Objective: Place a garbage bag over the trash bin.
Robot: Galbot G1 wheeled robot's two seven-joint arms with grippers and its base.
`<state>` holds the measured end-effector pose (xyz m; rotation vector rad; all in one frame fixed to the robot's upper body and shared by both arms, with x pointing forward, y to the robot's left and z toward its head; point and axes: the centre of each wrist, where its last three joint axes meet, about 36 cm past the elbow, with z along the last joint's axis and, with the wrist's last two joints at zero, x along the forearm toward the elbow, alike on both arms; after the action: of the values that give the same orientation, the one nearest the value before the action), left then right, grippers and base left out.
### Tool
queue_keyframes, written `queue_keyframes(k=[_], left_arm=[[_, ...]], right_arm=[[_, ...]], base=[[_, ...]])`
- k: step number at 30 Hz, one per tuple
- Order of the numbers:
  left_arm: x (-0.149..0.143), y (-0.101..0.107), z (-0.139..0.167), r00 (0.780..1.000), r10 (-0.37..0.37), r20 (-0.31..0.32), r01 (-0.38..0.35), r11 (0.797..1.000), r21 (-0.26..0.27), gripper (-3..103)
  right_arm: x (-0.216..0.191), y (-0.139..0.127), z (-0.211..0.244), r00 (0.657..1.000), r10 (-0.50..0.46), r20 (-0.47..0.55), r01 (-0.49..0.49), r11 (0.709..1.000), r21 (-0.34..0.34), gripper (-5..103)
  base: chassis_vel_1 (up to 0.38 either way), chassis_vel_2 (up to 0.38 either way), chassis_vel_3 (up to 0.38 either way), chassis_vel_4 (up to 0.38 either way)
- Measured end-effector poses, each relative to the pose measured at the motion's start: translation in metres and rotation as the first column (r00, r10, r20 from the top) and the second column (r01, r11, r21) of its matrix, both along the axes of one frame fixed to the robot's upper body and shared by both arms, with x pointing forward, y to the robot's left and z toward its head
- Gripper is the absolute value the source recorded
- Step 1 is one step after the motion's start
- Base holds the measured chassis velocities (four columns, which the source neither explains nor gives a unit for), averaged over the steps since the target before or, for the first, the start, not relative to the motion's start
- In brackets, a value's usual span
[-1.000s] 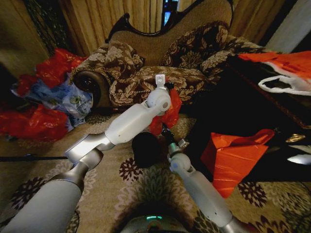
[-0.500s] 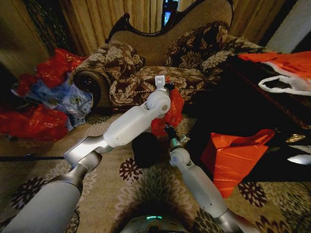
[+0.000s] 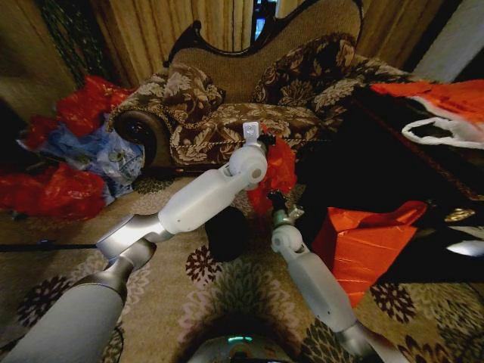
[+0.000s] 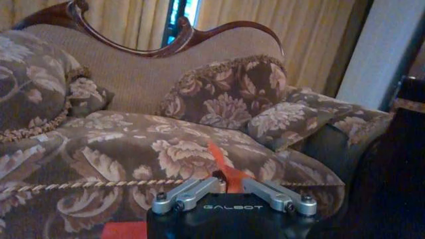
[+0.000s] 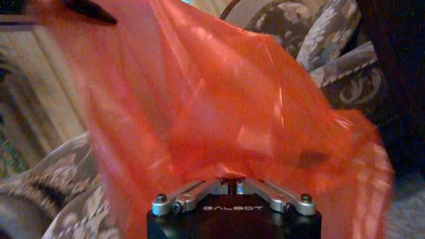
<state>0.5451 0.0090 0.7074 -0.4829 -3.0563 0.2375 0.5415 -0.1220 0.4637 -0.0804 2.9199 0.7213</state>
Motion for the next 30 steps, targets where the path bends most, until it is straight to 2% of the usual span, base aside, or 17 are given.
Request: queue_keyframes(k=[3, 17, 23, 25, 30], left_arm=[[-0.014, 0.001, -0.001, 0.999, -0.034, -0.001, 0.034, 0.999, 0.005, 0], [-0.052, -0.007, -0.004, 0.996, -0.085, -0.032, 0.085, 0.996, 0.009, 0], [-0.054, -0.002, -0.013, 0.994, -0.089, -0.057, 0.090, 0.996, 0.011, 0], [-0.049, 0.002, -0.019, 0.991, -0.123, -0.055, 0.124, 0.992, 0.010, 0], [-0.039, 0.005, -0.025, 0.989, -0.149, -0.027, 0.149, 0.989, 0.017, 0]], right_arm=[[0.013, -0.007, 0.007, 1.000, -0.023, 0.011, 0.023, 1.000, -0.003, 0], [0.043, -0.015, -0.001, 1.000, -0.022, -0.009, 0.021, 0.999, -0.037, 0], [0.050, -0.025, 0.005, 1.000, -0.023, 0.012, 0.023, 0.998, -0.059, 0], [0.045, -0.020, 0.015, 1.000, 0.007, 0.029, -0.005, 0.998, -0.059, 0], [0.043, -0.005, 0.018, 0.997, 0.076, 0.028, -0.074, 0.995, -0.062, 0]], base=[[0.000, 0.000, 0.000, 0.000], [0.000, 0.000, 0.000, 0.000], [0.000, 0.000, 0.000, 0.000], [0.000, 0.000, 0.000, 0.000], [0.000, 0.000, 0.000, 0.000]])
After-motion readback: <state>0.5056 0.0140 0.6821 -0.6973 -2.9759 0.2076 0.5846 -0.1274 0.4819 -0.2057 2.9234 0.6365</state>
